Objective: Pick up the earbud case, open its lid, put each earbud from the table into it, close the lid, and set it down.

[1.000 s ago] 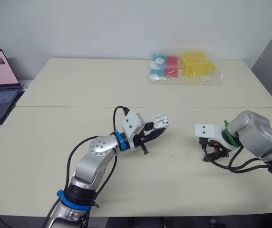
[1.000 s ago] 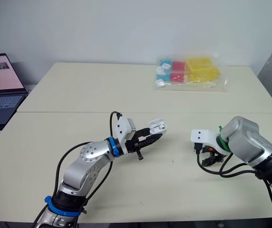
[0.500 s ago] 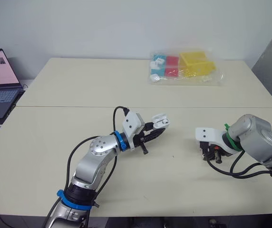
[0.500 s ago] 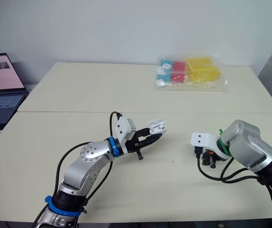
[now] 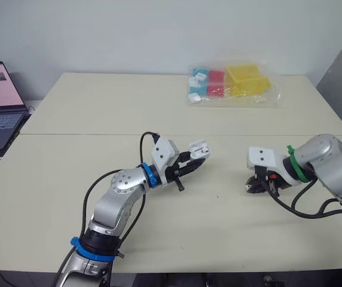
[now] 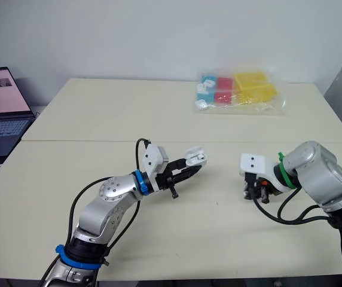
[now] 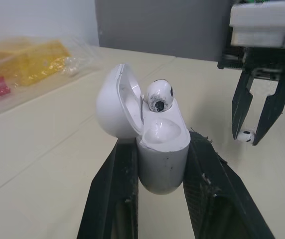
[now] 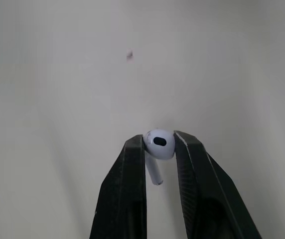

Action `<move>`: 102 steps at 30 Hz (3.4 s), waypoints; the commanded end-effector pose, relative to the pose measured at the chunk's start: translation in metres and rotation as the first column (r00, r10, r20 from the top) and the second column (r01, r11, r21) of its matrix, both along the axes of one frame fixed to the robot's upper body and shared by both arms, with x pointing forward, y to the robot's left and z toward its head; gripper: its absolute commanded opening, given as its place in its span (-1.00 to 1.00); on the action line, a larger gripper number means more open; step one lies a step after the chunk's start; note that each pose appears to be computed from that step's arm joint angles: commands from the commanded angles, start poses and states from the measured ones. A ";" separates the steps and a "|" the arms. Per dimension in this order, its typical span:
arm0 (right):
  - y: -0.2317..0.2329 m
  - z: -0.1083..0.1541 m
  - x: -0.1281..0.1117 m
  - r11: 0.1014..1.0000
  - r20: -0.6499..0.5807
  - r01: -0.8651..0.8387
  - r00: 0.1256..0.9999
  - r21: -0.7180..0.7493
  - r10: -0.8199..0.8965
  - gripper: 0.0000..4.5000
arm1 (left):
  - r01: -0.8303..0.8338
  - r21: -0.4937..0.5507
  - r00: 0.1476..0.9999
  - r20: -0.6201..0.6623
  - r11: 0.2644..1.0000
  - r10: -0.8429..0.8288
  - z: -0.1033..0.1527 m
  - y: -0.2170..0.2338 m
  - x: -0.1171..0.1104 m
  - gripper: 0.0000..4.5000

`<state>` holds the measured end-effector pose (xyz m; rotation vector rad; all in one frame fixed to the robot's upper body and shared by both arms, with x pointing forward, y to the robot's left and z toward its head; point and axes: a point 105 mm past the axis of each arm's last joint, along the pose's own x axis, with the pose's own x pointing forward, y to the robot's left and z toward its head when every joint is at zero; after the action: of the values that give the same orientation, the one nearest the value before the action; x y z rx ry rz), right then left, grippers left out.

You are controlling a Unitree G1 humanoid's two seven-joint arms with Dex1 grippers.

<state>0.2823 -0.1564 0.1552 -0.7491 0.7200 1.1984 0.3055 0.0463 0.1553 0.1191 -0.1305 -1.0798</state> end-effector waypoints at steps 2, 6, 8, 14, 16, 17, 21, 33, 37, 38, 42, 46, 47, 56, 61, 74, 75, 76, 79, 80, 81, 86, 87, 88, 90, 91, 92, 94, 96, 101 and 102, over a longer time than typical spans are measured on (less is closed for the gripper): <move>0.031 0.047 -0.005 0.960 0.149 -0.049 0.989 0.275 0.008 -0.80 | 0.016 -0.042 0.999 0.036 0.999 -0.015 0.016 0.002 -0.001 -0.63; 0.054 0.074 -0.013 0.843 0.219 -0.087 0.975 0.532 -0.037 -0.80 | 0.025 -0.039 0.999 0.037 0.999 -0.023 0.018 0.002 0.000 -0.63; 0.060 0.083 -0.011 0.772 0.242 -0.076 0.965 0.631 -0.102 -0.80 | 0.029 -0.041 0.999 0.035 0.999 -0.028 0.019 0.002 0.001 -0.63; 0.074 0.095 -0.005 0.616 0.236 -0.040 0.942 0.787 -0.240 -0.80 | 0.050 -0.036 0.998 0.034 0.998 -0.048 0.023 0.001 0.002 -0.63; 0.080 0.096 -0.004 0.575 0.227 -0.034 0.936 0.817 -0.268 -0.80 | 0.052 -0.029 0.998 0.035 0.998 -0.051 0.024 0.002 0.003 -0.63; 0.083 0.096 -0.004 0.557 0.222 -0.029 0.934 0.830 -0.282 -0.80 | 0.053 -0.024 0.998 0.037 0.998 -0.052 0.024 0.002 0.003 -0.63; 0.094 0.096 0.001 0.475 0.197 -0.007 0.916 0.880 -0.351 -0.80 | 0.057 -0.015 0.998 0.042 0.998 -0.057 0.027 0.001 0.005 -0.63; 0.108 0.076 0.002 0.438 0.194 0.005 0.892 0.899 -0.408 -0.80 | 0.067 -0.022 0.997 0.030 0.997 -0.067 0.031 0.001 0.005 -0.63; 0.111 0.071 0.000 0.433 0.187 0.010 0.893 0.902 -0.410 -0.80 | 0.068 -0.024 0.997 0.024 0.997 -0.068 0.032 0.003 0.005 -0.63; 0.111 0.070 0.000 0.432 0.186 0.011 0.893 0.902 -0.411 -0.80 | 0.069 -0.024 0.997 0.023 0.997 -0.069 0.032 0.003 0.005 -0.63; 0.111 0.068 0.000 0.433 0.186 0.013 0.891 0.901 -0.414 -0.80 | 0.071 -0.023 0.997 0.022 0.997 -0.070 0.032 0.003 0.005 -0.63; 0.109 0.062 0.001 0.445 0.184 0.025 0.888 0.895 -0.420 -0.80 | 0.071 -0.022 0.997 0.024 0.997 -0.071 0.032 0.003 0.004 -0.63; 0.108 0.060 0.002 0.447 0.183 0.027 0.888 0.894 -0.421 -0.80 | 0.071 -0.022 0.997 0.024 0.997 -0.071 0.032 0.003 0.004 -0.63; 0.108 0.057 0.004 0.449 0.187 0.031 0.882 0.893 -0.433 -0.80 | 0.074 -0.020 0.997 0.027 0.997 -0.073 0.033 0.003 0.002 -0.63; 0.108 0.054 0.006 0.450 0.189 0.034 0.878 0.892 -0.440 -0.80 | 0.074 -0.019 0.997 0.027 0.997 -0.073 0.033 0.003 0.002 -0.63; 0.108 0.046 0.005 0.475 0.201 0.032 0.880 0.879 -0.430 -0.80 | 0.077 -0.017 0.997 0.030 0.997 -0.076 0.034 0.004 0.002 -0.63; 0.108 0.046 0.005 0.480 0.203 0.031 0.881 0.877 -0.428 -0.80 | 0.077 -0.018 0.997 0.030 0.997 -0.077 0.034 0.003 0.002 -0.63; 0.108 0.045 0.005 0.485 0.205 0.031 0.881 0.874 -0.427 -0.80 | 0.077 -0.018 0.997 0.031 0.997 -0.077 0.034 0.003 0.002 -0.63; 0.108 0.042 0.005 0.495 0.209 0.031 0.881 0.869 -0.423 -0.80 | 0.077 -0.019 0.997 0.032 0.997 -0.076 0.035 0.003 0.002 -0.63; 0.108 0.042 0.004 0.497 0.211 0.031 0.882 0.867 -0.422 -0.80 | 0.076 -0.019 0.997 0.032 0.997 -0.076 0.035 0.003 0.002 -0.63; 0.108 0.041 0.004 0.501 0.212 0.030 0.883 0.865 -0.419 -0.80 | 0.076 -0.019 0.997 0.033 0.997 -0.075 0.035 0.003 0.002 -0.63; 0.108 0.038 0.003 0.509 0.207 0.037 0.886 0.860 -0.414 -0.80 | 0.076 -0.024 0.997 0.034 0.997 -0.075 0.036 0.003 0.002 -0.63; 0.108 0.037 0.003 0.510 0.204 0.041 0.887 0.859 -0.415 -0.80 | 0.075 -0.025 0.997 0.034 0.997 -0.074 0.036 0.003 0.002 -0.63; 0.108 0.036 0.003 0.511 0.203 0.043 0.886 0.858 -0.416 -0.80 | 0.075 -0.025 0.997 0.034 0.997 -0.074 0.036 0.003 0.001 -0.63; 0.107 0.036 0.003 0.511 0.198 0.049 0.887 0.858 -0.417 -0.80 | 0.074 -0.026 0.997 0.034 0.997 -0.074 0.036 0.002 0.001 -0.63; 0.107 0.035 0.003 0.510 0.197 0.050 0.887 0.858 -0.418 -0.80 | 0.074 -0.026 0.997 0.034 0.997 -0.073 0.036 0.002 0.001 -0.63; 0.107 0.036 0.003 0.509 0.196 0.051 0.887 0.859 -0.419 -0.64 | 0.074 -0.026 0.997 0.034 0.997 -0.073 0.036 0.002 0.001 -0.63; 0.108 0.037 0.002 0.508 0.198 0.046 0.888 0.860 -0.415 -0.33 | 0.073 -0.026 0.997 0.033 0.997 -0.073 0.036 0.002 0.001 -0.63; 0.108 0.037 0.001 0.508 0.201 0.040 0.889 0.860 -0.411 0.00 | 0.073 -0.026 0.997 0.033 0.997 -0.072 0.036 0.003 0.001 -0.63; 0.108 0.041 -0.002 0.518 0.224 0.017 0.889 0.855 -0.399 0.15 | 0.071 -0.024 0.997 0.030 0.997 -0.070 0.034 0.003 0.001 -0.63; 0.108 0.041 -0.002 0.518 0.225 0.016 0.889 0.855 -0.399 0.15 | 0.070 -0.024 0.997 0.029 0.997 -0.070 0.034 0.003 0.000 -0.63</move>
<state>0.2824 -0.0450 0.1921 -0.0339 -0.1539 0.9580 0.3129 0.0515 0.1687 0.0943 -0.0827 -1.1241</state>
